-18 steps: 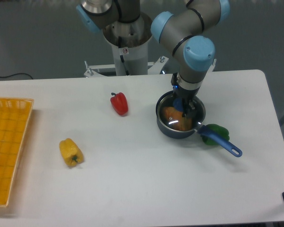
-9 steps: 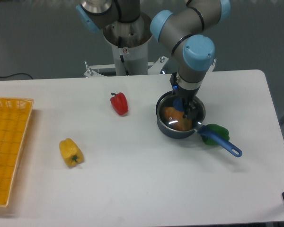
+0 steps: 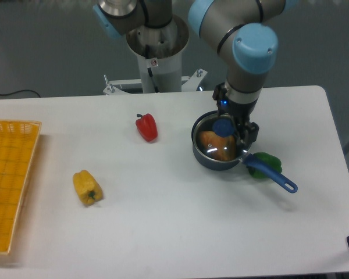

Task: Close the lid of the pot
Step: 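Open the gripper and lift it away from the lid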

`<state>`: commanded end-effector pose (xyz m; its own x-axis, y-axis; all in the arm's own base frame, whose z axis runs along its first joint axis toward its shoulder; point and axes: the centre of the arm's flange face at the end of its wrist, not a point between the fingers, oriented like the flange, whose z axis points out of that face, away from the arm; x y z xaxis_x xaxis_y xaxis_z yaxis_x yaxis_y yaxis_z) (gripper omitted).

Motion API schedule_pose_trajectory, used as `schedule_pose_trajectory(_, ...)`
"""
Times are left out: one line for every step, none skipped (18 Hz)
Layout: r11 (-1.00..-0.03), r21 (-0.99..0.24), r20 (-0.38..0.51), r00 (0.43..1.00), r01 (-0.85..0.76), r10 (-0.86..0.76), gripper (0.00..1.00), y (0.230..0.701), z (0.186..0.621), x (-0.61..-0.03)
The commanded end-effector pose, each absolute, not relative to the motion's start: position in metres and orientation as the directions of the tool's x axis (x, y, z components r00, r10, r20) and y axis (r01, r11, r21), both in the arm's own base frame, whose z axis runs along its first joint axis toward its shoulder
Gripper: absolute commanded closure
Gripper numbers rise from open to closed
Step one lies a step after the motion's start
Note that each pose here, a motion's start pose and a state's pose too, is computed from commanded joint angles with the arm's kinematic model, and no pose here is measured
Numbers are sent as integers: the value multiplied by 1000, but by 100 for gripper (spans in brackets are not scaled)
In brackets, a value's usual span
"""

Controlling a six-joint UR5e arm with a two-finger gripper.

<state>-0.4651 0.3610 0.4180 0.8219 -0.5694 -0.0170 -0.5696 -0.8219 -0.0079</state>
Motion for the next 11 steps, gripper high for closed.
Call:
schedule_pose_trajectory(-809, -7, -25, 809, -588, -588, 0, 352, 422, -470)
schedule_pose_trajectory(-792, -4, -31, 792, -610, -610, 0, 343, 427, -472)
schedule_pose_trajectory(-774, -1, -34, 774, -633, -633, 0, 337, 429, -475)
schedule_pose_trajectory(-761, 3, -41, 761, -648, -648, 0, 328, 433, -478)
schedule_pose_trajectory(-752, 4, -41, 751, -659, -659, 0, 319, 435, -482)
schedule_pose_trajectory(-744, 7, -44, 743, -668, -668, 0, 311, 437, -483)
schedule_pose_trajectory(-740, 9, -46, 739, -673, -672, 0, 302, 440, -486)
schedule_pose_trajectory(-738, 9, -48, 737, -675, -675, 0, 290, 443, -490)
schedule_pose_trajectory(-726, 7, -41, 726, -687, -687, 0, 282, 445, -492)
schedule_pose_trajectory(-718, 6, -36, 717, -696, -696, 0, 273, 445, -494)
schedule_pose_trajectory(-712, 8, -40, 712, -702, -701, 0, 263, 448, -497)
